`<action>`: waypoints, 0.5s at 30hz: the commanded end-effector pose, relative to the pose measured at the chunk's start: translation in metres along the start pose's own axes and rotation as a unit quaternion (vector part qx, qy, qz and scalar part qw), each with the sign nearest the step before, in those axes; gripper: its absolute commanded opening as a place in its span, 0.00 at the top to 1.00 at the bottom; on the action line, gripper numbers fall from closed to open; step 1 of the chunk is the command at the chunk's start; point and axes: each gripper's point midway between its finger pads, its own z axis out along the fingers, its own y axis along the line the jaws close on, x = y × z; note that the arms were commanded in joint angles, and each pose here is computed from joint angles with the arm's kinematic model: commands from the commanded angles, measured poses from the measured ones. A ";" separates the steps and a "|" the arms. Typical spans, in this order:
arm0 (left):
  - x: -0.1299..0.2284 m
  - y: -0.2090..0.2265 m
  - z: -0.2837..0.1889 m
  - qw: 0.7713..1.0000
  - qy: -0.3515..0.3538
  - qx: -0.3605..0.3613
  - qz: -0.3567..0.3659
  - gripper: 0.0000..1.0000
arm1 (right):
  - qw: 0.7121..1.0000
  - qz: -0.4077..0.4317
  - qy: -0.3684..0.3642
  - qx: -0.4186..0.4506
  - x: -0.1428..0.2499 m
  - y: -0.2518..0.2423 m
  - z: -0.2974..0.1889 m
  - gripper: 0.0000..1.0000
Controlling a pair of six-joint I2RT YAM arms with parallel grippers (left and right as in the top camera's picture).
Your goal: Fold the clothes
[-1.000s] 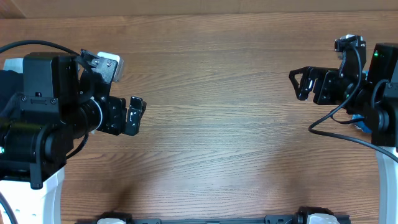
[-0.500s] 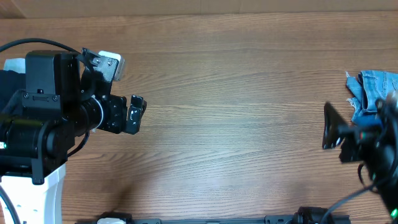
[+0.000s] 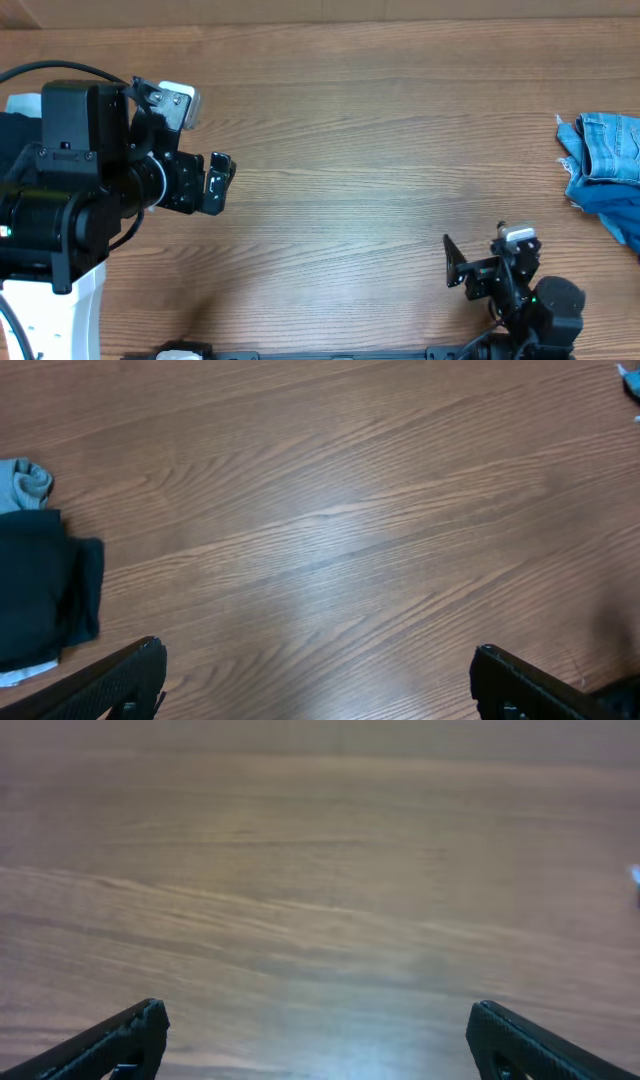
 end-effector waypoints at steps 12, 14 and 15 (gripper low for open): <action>-0.001 -0.001 -0.001 1.000 -0.003 0.000 0.012 0.00 | 1.000 0.007 0.023 -0.011 0.041 -0.001 0.021 0.00; -0.001 -0.001 -0.001 1.000 -0.003 0.000 0.012 0.00 | 1.000 0.007 0.023 -0.011 0.041 -0.001 0.021 0.00; -0.001 -0.001 -0.001 1.000 -0.003 0.000 0.012 0.00 | 1.000 0.007 0.023 -0.011 0.041 -0.001 0.021 0.00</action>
